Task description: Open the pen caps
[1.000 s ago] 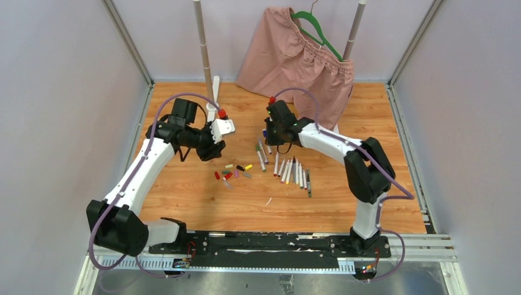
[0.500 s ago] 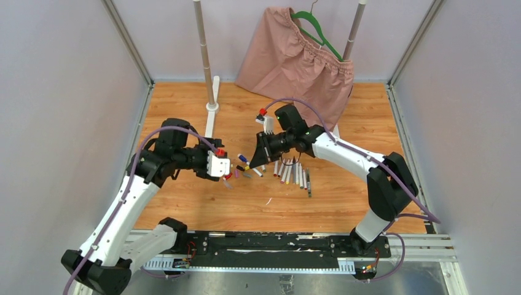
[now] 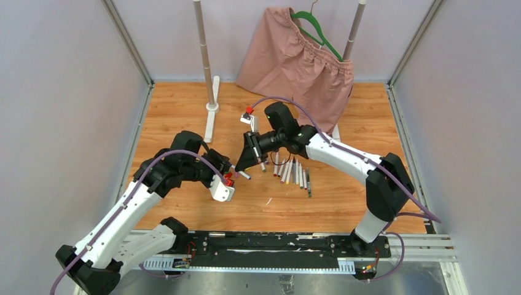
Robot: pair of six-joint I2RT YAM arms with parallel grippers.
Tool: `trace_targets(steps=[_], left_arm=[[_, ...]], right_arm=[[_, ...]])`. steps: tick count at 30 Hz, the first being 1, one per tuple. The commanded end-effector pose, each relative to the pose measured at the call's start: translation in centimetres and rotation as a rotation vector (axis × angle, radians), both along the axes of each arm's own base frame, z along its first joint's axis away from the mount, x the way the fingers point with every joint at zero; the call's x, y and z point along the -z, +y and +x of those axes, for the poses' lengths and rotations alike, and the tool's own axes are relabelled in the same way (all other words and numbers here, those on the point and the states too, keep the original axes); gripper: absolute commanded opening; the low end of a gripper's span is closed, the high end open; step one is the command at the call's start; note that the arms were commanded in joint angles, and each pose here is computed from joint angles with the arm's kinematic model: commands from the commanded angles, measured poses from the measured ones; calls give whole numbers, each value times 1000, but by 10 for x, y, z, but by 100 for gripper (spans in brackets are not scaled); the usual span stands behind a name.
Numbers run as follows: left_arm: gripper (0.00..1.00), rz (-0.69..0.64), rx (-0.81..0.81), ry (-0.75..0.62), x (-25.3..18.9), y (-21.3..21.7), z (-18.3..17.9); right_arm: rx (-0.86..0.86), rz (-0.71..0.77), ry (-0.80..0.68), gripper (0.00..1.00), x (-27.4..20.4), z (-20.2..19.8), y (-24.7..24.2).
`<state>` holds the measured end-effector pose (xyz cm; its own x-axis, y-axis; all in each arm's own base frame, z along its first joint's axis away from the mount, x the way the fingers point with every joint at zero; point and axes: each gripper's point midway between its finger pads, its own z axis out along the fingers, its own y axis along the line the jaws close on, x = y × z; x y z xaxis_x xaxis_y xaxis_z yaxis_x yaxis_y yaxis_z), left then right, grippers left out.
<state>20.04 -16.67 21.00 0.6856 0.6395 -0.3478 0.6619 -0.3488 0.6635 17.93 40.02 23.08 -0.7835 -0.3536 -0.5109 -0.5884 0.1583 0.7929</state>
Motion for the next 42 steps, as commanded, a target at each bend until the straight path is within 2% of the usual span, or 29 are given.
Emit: trace_targets(steps=[1, 4, 7, 10, 12, 15, 16, 21, 24, 29, 33, 35, 36, 38, 40, 42], left_arm=[[50, 80, 27, -72, 3, 6, 7], [36, 71, 21, -65, 0, 4, 8], [18, 63, 16, -50, 0, 3, 8], [4, 67, 6, -36, 4, 4, 8], [0, 68, -2, -32, 4, 4, 8], [0, 61, -13, -26, 3, 5, 8], [0, 65, -19, -25, 4, 6, 8], [0, 69, -59, -9, 4, 9, 12], [0, 74, -72, -2, 5, 9, 13], [0, 81, -104, 1, 5, 13, 16], [0, 97, -126, -2, 6, 16, 19], [0, 99, -133, 2, 7, 17, 19], [0, 97, -131, 5, 8, 17, 18], [25, 89, -123, 16, 10, 16, 15], [40, 71, -102, 19, 10, 13, 10], [49, 57, -71, 14, 9, 10, 6]], right_arm=[[-42, 30, 51, 0, -7, -7, 11], [-49, 27, 63, 0, -3, -6, 15], [-49, 22, 78, 1, 0, -5, 21], [-46, 38, 90, 9, 0, -6, 27], [-48, 51, 93, 17, -1, -7, 30], [-38, 42, 97, 34, 3, -5, 31], [-33, 39, 97, 37, 4, -6, 31], [-17, 32, 108, 38, 13, -11, 28], [-6, 17, 113, 32, 19, -12, 27], [0, 5, 121, 15, 22, -14, 24], [3, -7, 123, 10, 27, -16, 18], [20, -16, 119, 0, 30, -14, 16], [30, -18, 115, 0, 30, -12, 16], [38, -13, 109, 0, 26, -11, 16], [34, -1, 106, 0, 19, -10, 19], [30, 9, 103, 0, 14, -8, 22]])
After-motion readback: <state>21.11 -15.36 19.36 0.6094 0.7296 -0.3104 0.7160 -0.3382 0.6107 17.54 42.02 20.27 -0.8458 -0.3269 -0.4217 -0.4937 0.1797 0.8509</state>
